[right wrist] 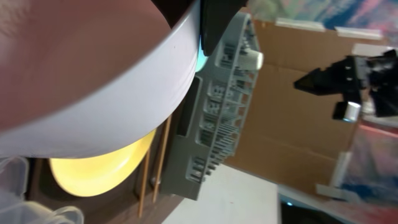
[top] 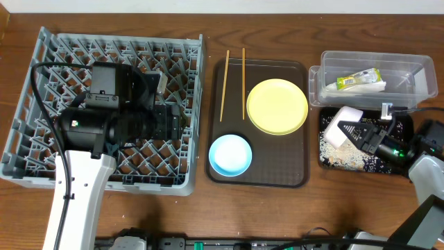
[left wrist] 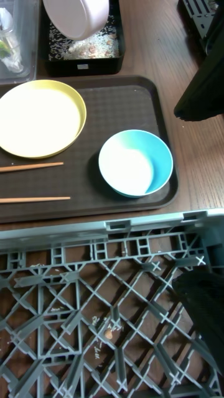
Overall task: Sort waste into correct bins and load items into the dishwasher
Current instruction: 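Tip the white bowl over the black tray to empty the rice, then set the empty white bowl back on the brown tray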
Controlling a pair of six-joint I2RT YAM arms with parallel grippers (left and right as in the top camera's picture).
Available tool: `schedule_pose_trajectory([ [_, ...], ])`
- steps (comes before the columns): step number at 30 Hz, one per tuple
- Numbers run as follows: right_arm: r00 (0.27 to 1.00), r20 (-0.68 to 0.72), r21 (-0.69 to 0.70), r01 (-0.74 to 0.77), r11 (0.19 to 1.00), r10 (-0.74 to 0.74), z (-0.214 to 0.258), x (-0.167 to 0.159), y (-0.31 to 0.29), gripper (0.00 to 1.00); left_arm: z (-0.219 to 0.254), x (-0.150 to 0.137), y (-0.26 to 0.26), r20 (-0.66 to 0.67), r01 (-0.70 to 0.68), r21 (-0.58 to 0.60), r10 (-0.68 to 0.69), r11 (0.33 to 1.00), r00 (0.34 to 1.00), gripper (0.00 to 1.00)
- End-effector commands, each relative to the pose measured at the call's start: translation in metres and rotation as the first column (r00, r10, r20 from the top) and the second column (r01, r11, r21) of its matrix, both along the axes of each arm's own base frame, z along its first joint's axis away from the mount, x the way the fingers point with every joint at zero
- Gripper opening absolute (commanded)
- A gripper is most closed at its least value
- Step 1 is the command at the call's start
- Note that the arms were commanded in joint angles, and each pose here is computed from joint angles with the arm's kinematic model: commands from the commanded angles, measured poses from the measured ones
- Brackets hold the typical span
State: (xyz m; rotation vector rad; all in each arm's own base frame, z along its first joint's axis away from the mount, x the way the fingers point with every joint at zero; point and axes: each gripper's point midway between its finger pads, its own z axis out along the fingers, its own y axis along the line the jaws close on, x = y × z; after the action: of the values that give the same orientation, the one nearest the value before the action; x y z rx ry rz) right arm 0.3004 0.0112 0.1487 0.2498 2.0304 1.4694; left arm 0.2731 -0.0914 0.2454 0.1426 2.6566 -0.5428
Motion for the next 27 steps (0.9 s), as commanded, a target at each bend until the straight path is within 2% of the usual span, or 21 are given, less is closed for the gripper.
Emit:
schedule_pose_trajectory([
  [1, 0.981, -0.171, -0.1, 0.078, 0.992, -0.094, -0.026, 0.002, -0.01, 0.01, 0.002, 0.001, 0.0, 0.007, 0.006, 0.007, -0.006, 1.0, 1.0, 0.81],
  [2, 0.993, -0.113, -0.024, 0.036, 0.999, -0.039, -0.011, -0.001, -0.001, 0.01, 0.002, 0.001, 0.0, 0.008, 0.006, 0.007, -0.006, 1.0, 1.0, 0.81],
  [3, 0.999, 0.02, 0.046, -0.034, 0.998, 0.033, 0.012, -0.005, 0.01, 0.01, 0.002, 0.001, 0.0, 0.007, 0.006, 0.007, -0.006, 1.0, 1.0, 0.81],
  [4, 0.994, 0.092, 0.052, -0.066, 0.996, 0.061, 0.021, -0.007, 0.014, 0.01, 0.002, 0.001, 0.0, 0.005, 0.006, 0.007, -0.006, 1.0, 1.0, 0.81],
  [5, 0.997, 0.056, -0.005, -0.043, 0.999, 0.043, 0.011, -0.003, 0.011, 0.01, 0.002, 0.0, 0.0, 0.003, 0.006, 0.007, -0.006, 1.0, 1.0, 0.81],
  [6, 0.998, -0.064, -0.107, 0.023, 0.994, -0.03, -0.014, 0.002, -0.001, 0.01, 0.002, 0.0, 0.0, 0.003, 0.006, 0.007, -0.006, 1.0, 1.0, 0.81],
  [7, 0.981, -0.174, -0.098, 0.07, 0.993, -0.086, -0.023, 0.002, -0.006, 0.01, 0.002, 0.001, 0.0, 0.005, 0.006, 0.007, -0.006, 1.0, 1.0, 0.81],
  [8, 0.988, -0.145, -0.02, 0.043, 0.999, -0.045, -0.01, -0.001, 0.001, 0.01, 0.002, 0.001, 0.0, 0.007, 0.006, 0.007, -0.006, 1.0, 1.0, 0.81],
  [10, 0.982, 0.164, 0.095, -0.11, 0.989, 0.094, 0.038, -0.01, 0.02, 0.01, 0.002, 0.001, 0.0, 0.005, 0.006, 0.007, -0.006, 1.0, 1.0, 0.81],
  [11, 0.974, 0.201, 0.062, -0.117, 0.991, 0.102, 0.039, -0.009, 0.02, 0.01, 0.002, 0.001, 0.0, 0.004, 0.006, 0.007, -0.006, 1.0, 1.0, 0.81],
  [12, 0.994, 0.097, -0.009, -0.058, 0.998, 0.059, 0.02, -0.001, 0.014, 0.01, 0.002, 0.001, 0.0, 0.004, 0.006, 0.007, -0.006, 1.0, 1.0, 0.81],
  [13, 1.0, -0.023, -0.008, -0.009, 1.0, 0.009, 0.008, 0.002, 0.009, 0.01, 0.002, 0.001, 0.0, 0.004, 0.006, 0.007, -0.006, 1.0, 1.0, 0.81],
  [14, 1.0, -0.007, 0.042, -0.028, 0.999, 0.029, 0.017, -0.001, 0.012, 0.01, 0.002, 0.001, 0.0, 0.004, 0.006, 0.007, -0.006, 1.0, 1.0, 0.81],
  [15, 0.99, 0.119, 0.074, -0.09, 0.993, 0.081, 0.034, -0.006, 0.018, 0.01, 0.002, 0.0, 0.0, 0.003, 0.006, 0.007, -0.006, 1.0, 1.0, 0.81],
  [16, 0.975, 0.197, 0.046, -0.115, 0.992, 0.104, 0.04, -0.007, 0.021, 0.01, 0.001, 0.0, 0.0, -0.001, 0.006, 0.007, -0.006, 1.0, 1.0, 0.81],
  [18, 0.999, 0.046, -0.044, -0.026, 0.999, 0.028, 0.015, 0.003, 0.011, 0.01, 0.001, -0.001, 0.0, -0.003, 0.006, 0.008, -0.006, 1.0, 1.0, 0.81],
  [19, 0.999, 0.019, -0.004, -0.026, 1.0, 0.026, 0.018, 0.002, 0.012, 0.01, 0.001, 0.0, 0.0, -0.001, 0.006, 0.008, -0.006, 1.0, 1.0, 0.81],
  [22, 0.961, 0.243, 0.05, -0.149, 0.988, 0.133, 0.052, -0.01, 0.027, 0.01, 0.001, 0.0, 0.0, -0.001, 0.006, 0.008, -0.006, 1.0, 1.0, 0.81],
  [23, 0.967, 0.221, 0.007, -0.128, 0.992, 0.123, 0.046, -0.006, 0.026, 0.01, 0.001, 0.0, 0.0, 0.0, 0.006, 0.007, -0.006, 1.0, 1.0, 0.81],
  [25, 0.996, 0.062, -0.001, -0.061, 0.998, 0.061, 0.03, 0.001, 0.021, 0.01, 0.002, 0.0, 0.0, 0.004, 0.005, 0.006, -0.005, 1.0, 1.0, 0.81],
  [27, 0.991, 0.09, 0.015, -0.102, 0.995, 0.1, 0.039, -0.003, 0.032, 0.01, 0.003, 0.0, 0.0, 0.008, 0.005, 0.006, -0.005, 1.0, 1.0, 0.81],
])
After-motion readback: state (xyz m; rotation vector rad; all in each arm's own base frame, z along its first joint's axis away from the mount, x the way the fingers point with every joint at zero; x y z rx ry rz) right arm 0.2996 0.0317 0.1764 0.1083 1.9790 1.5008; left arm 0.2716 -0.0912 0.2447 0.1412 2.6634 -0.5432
